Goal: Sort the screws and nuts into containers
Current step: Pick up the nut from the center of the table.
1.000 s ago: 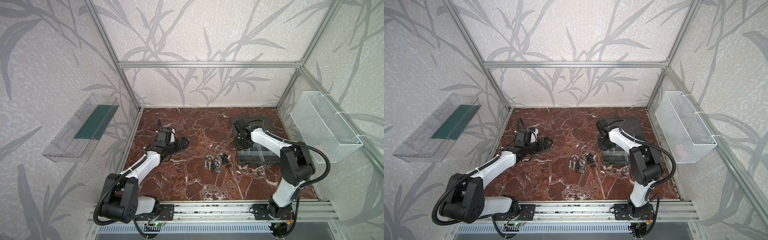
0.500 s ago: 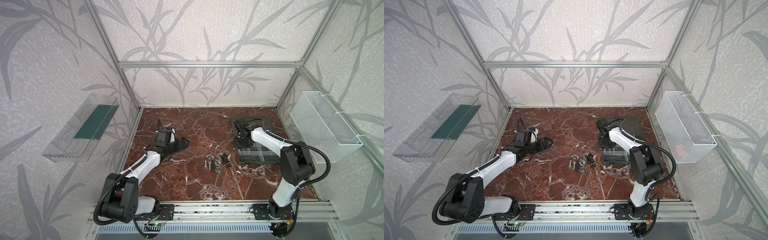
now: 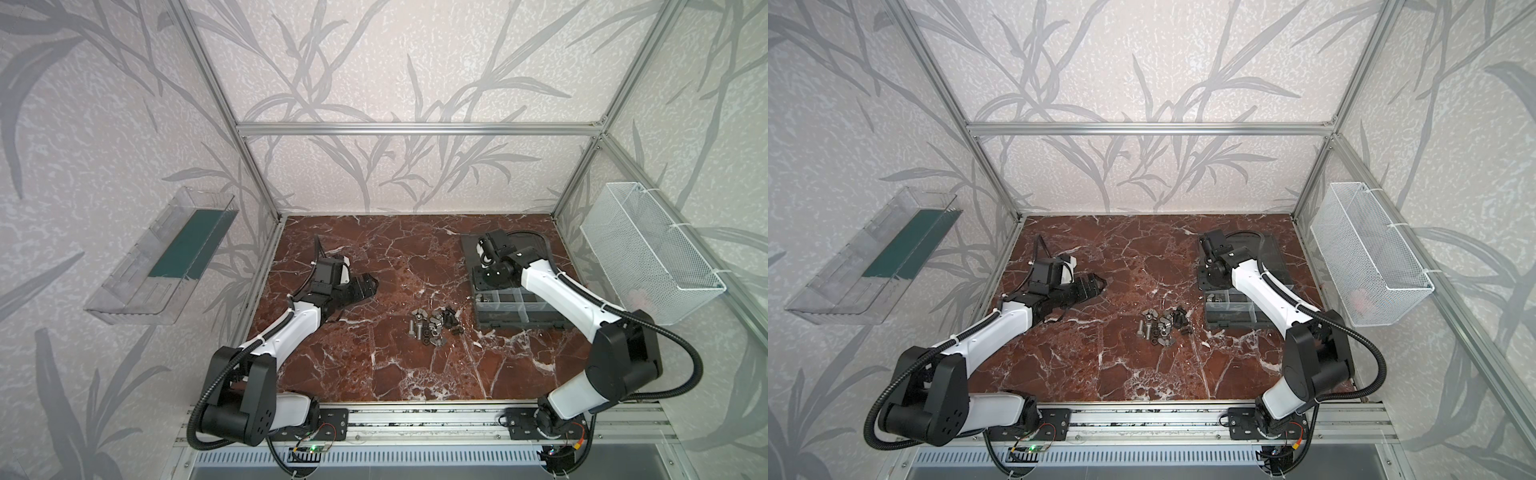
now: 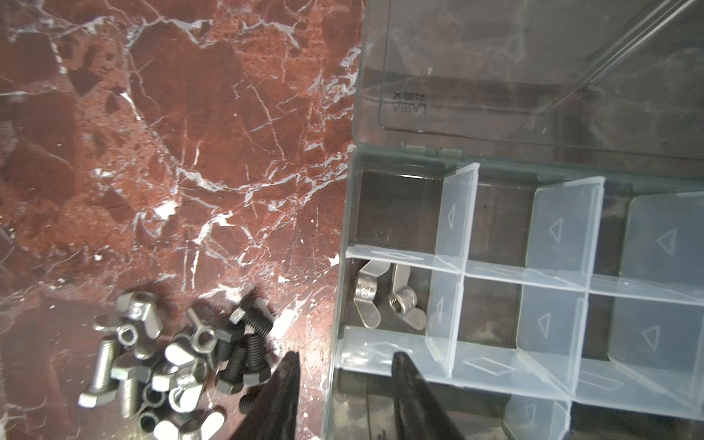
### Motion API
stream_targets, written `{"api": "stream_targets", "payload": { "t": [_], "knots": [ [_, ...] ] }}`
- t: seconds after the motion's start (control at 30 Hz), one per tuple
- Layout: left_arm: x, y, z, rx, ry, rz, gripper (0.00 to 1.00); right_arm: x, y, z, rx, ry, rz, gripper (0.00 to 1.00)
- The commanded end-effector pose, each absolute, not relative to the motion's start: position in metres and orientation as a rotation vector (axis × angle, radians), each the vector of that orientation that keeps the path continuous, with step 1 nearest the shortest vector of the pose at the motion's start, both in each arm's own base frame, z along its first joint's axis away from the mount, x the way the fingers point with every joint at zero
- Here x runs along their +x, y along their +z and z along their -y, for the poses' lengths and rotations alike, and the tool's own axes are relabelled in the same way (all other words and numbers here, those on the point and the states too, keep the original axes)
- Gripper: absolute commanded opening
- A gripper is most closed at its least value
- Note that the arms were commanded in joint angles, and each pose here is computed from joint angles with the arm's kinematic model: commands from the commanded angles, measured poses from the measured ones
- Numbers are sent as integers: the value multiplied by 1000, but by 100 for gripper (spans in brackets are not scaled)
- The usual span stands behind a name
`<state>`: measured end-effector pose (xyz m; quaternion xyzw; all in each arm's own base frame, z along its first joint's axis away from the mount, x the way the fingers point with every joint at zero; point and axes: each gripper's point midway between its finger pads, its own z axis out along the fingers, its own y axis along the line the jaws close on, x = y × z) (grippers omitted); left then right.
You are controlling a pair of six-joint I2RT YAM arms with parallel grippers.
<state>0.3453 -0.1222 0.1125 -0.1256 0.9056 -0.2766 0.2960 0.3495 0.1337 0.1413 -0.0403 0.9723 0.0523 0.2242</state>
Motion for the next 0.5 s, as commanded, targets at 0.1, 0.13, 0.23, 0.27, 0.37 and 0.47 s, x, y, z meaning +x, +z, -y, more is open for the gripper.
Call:
{"api": "stream_targets", "payload": {
  "t": [0.1,0.13,0.23,0.27,0.37,0.47],
  "knots": [
    [346,108,122,-351,-744,-2411,99,322,160,-141,-174,285,-2656,42],
    [346,108,122,-351,-747,-2410,99,316,161,-141,-186,303,-2653,42],
    [346,109,123,-350,-750,-2409,99,299,165,-145,-215,374,-2649,42],
    [346,108,123,-350,-749,-2410,99,293,165,-147,-227,406,-2647,42],
    [346,109,123,-347,-750,-2410,99,276,164,-156,-275,475,-2643,42],
    [346,109,123,-351,-753,-2412,99,260,159,-167,-341,496,-2648,43]
  ]
}}
